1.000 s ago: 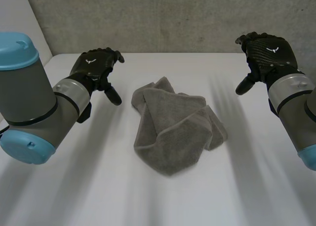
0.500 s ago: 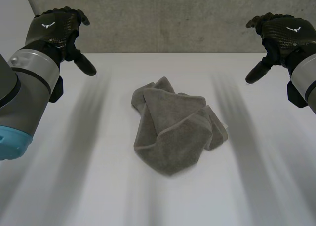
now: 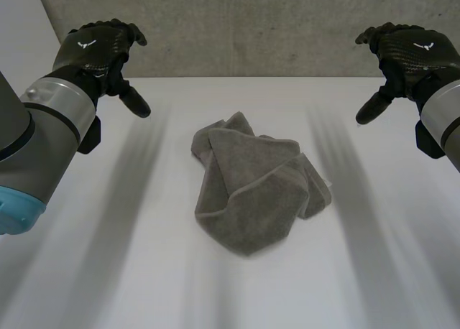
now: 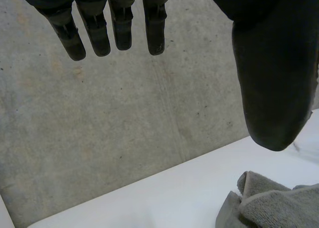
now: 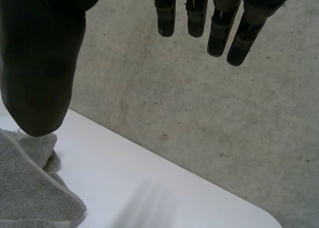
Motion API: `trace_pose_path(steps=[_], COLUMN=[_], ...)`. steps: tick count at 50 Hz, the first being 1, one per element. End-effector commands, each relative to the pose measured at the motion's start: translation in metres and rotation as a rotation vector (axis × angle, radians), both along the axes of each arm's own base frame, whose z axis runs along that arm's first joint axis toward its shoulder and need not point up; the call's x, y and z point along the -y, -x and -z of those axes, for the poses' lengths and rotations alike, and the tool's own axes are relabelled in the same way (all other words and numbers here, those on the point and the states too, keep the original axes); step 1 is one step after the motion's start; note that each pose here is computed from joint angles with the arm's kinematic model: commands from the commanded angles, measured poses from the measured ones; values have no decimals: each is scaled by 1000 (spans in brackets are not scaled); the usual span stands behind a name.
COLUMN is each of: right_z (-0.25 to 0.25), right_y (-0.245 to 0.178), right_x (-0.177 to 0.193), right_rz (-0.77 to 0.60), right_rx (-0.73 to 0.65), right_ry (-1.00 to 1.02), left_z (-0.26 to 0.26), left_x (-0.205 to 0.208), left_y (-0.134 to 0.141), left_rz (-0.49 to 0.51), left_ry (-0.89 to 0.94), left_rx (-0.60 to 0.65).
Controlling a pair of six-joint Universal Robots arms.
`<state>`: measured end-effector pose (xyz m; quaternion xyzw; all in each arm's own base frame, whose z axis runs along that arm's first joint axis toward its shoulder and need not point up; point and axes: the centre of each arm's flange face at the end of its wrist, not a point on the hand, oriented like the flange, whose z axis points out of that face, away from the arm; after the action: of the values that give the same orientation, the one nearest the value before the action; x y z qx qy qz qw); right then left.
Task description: Fold the towel.
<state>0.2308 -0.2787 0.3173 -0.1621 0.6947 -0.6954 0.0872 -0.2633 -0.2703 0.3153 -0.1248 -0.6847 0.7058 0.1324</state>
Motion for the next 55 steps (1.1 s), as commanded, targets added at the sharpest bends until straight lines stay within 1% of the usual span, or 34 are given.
trace_pose_path(steps=[1,2,3,4,5,6,7,8,9,10,11,12,14,15,16,17,18,19,20,22,23,25,27,30,38,44,48,52,54,55], right_z=[3,3,8,8,13,21,21,30,41,41,52,53,74,74,87,100,100,112,112,132,133,149,156,167,187,192,189,178,160,160], right_y=[-8,-8,-14,-14,-21,-27,-27,-32,-36,-36,-38,-38,-41,-41,-43,-45,-45,-47,-47,-52,-52,-56,-58,-65,-67,-68,-68,-67,-64,-64], right_x=[-4,-4,-4,-4,-5,-4,-4,-3,-1,-1,2,2,13,13,19,26,26,30,30,36,36,42,43,41,46,47,47,45,40,40], right_rz=[-80,-80,-141,-142,-221,-288,-289,-343,-388,-388,-407,-407,-407,-407,-407,-408,-408,-410,-410,-421,-421,-428,-432,-449,-432,-433,-431,-431,-428,-428], right_rx=[-4,-4,-6,-6,-9,-12,-12,-12,-16,-16,-22,-22,-29,-29,-36,-45,-45,-56,-56,-79,-79,-91,-93,-101,-111,-113,-112,-110,-105,-105], right_ry=[-6,-6,-19,-19,-30,-51,-51,-81,-117,-117,-150,-150,-199,-200,-228,-253,-253,-274,-274,-305,-306,-328,-342,-359,-386,-396,-393,-377,-345,-344], left_z=[7,11,17,17,25,25,36,46,46,57,67,67,86,87,95,95,103,110,110,121,121,127,140,150,169,180,184,184,181,181], left_x=[1,2,2,2,3,3,4,5,5,6,5,5,5,5,5,5,6,6,6,3,3,1,-6,-10,-18,-19,-18,-19,-16,-16], left_y=[1,2,6,6,11,11,15,20,20,24,28,28,33,33,33,33,33,33,33,33,33,33,35,36,43,45,50,53,55,55], left_rz=[7,10,28,28,61,61,100,141,142,181,213,214,258,258,265,265,271,275,275,293,293,303,336,355,387,385,386,387,376,376], left_ry=[-11,-18,-30,-31,-44,-44,-54,-61,-61,-66,-71,-71,-96,-97,-117,-117,-139,-161,-161,-206,-206,-235,-299,-342,-386,-404,-372,-351,-329,-328], left_rx=[15,23,45,45,79,80,125,175,175,228,276,276,359,359,390,390,409,419,419,440,440,452,473,489,509,515,500,487,447,446])
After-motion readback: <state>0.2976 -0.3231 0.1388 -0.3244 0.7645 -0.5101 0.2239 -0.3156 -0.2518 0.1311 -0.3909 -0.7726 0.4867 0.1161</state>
